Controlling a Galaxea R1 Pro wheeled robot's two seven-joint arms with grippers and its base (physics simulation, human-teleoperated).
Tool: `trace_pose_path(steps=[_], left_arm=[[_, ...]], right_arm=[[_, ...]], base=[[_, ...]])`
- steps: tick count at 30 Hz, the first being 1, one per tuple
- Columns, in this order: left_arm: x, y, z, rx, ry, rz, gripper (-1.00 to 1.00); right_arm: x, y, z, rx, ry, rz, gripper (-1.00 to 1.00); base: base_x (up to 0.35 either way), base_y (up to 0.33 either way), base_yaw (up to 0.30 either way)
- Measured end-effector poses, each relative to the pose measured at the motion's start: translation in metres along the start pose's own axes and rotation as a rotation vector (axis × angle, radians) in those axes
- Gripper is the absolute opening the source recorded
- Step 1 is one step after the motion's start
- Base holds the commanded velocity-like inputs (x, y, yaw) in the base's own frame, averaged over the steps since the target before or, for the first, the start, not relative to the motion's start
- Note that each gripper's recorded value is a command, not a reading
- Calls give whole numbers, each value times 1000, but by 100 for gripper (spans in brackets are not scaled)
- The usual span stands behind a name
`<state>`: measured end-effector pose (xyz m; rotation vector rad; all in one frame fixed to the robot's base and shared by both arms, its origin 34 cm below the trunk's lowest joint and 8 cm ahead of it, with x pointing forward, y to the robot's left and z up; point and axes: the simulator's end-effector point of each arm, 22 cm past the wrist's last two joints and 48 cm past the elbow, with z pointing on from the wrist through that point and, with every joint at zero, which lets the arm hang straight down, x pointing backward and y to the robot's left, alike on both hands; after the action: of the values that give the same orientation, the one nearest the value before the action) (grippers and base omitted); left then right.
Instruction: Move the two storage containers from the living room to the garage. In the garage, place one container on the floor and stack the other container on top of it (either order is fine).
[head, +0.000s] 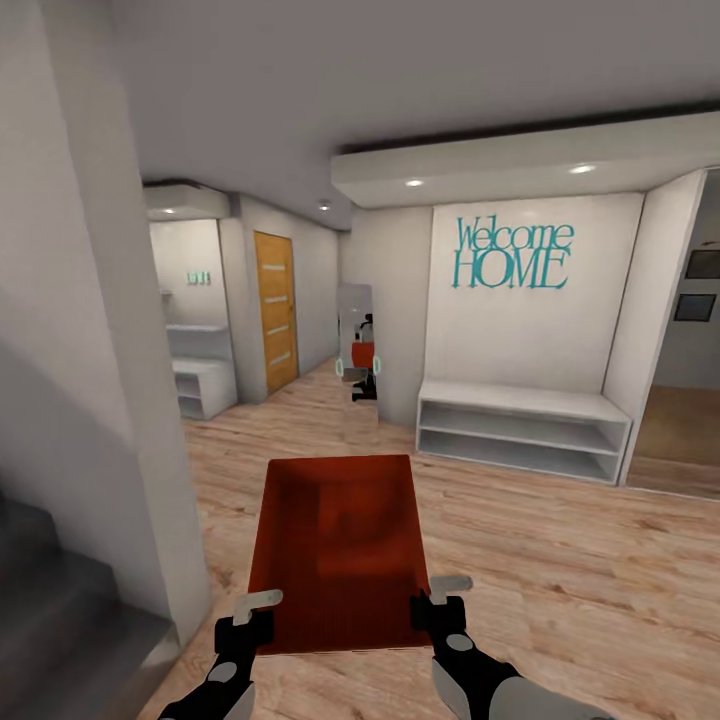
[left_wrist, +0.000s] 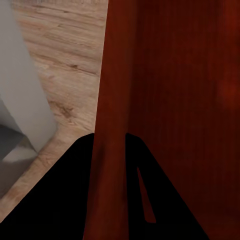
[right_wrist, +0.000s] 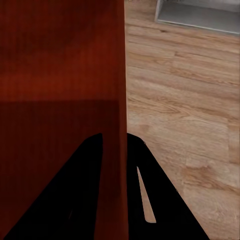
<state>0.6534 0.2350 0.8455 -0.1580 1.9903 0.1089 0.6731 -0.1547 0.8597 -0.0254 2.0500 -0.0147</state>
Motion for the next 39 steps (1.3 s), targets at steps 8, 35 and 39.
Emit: trace_pose_path(steps=[8, 35, 39], left_arm=[[0, 0, 0, 0, 0, 0, -100], [0, 0, 0, -1, 0, -1, -100], [0, 0, 0, 0, 0, -2, -100]], right_arm=[[0, 0, 0, 0, 0, -1, -100], [0, 0, 0, 0, 0, 0, -100], [0, 0, 0, 0, 0, -1, -100]], base=[[323, 0, 0], [323, 0, 18], [323, 0, 0]])
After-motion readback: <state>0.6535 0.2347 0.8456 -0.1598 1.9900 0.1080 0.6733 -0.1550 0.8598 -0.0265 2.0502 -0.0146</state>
